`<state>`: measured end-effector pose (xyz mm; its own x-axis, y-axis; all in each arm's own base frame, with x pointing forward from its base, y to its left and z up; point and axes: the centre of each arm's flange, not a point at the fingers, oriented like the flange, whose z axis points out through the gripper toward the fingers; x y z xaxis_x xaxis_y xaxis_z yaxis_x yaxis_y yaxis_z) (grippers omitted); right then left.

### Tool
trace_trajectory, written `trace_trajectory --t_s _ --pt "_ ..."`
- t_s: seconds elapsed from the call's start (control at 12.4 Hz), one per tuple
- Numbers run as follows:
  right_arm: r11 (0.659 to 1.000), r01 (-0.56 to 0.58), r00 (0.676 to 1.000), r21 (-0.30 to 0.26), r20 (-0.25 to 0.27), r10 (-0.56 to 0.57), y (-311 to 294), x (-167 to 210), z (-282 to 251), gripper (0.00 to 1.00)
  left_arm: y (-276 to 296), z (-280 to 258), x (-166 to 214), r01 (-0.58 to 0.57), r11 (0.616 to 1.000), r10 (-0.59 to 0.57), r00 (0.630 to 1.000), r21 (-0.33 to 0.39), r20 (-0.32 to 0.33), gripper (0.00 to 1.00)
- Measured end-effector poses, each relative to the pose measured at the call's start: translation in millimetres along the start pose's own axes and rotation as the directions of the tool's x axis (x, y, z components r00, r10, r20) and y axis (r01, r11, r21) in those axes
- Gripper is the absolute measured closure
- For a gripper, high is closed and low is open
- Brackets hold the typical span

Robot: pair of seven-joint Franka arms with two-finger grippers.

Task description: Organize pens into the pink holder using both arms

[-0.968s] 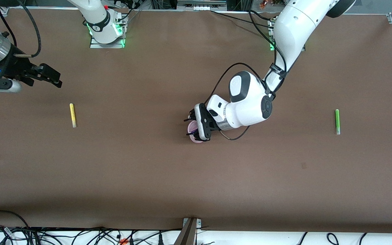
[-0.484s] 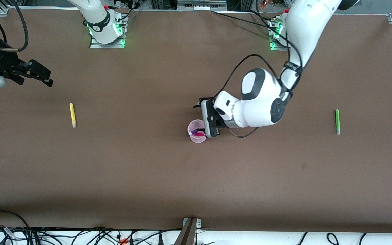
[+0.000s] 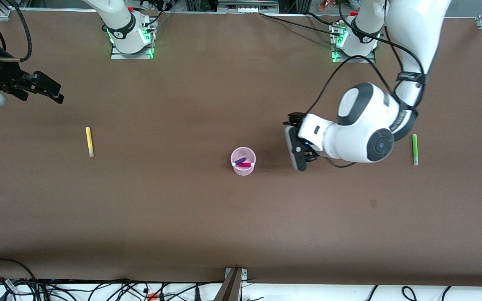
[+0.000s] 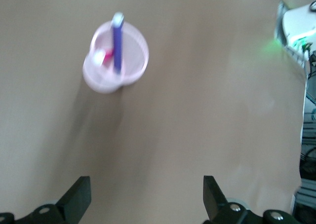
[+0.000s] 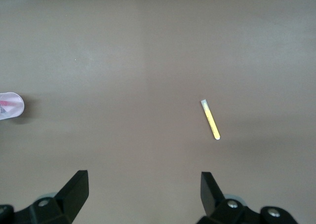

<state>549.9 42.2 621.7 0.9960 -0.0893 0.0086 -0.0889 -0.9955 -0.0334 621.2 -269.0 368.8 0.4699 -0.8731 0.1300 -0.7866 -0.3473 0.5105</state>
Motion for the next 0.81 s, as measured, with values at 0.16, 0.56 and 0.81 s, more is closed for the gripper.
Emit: trace_trajectory --t_s 0.16,0.56,0.81 --pt "1.0 0.0 1.0 0.0 0.002 0.0 0 0 0 0.0 -6 -29 -31 0.096 0.992 -0.107 0.984 0.08 0.143 0.0" --pt "1.0 0.001 1.0 -0.005 0.02 -0.001 -2 6 11 0.0 12 -152 -79 0.24 0.883 -0.369 0.886 0.404 0.28 0.0" --pt "1.0 0.016 0.999 -0.009 0.033 -0.016 -11 9 20 0.0 20 -220 -124 0.327 0.808 -0.454 0.875 0.49 0.165 0.0"
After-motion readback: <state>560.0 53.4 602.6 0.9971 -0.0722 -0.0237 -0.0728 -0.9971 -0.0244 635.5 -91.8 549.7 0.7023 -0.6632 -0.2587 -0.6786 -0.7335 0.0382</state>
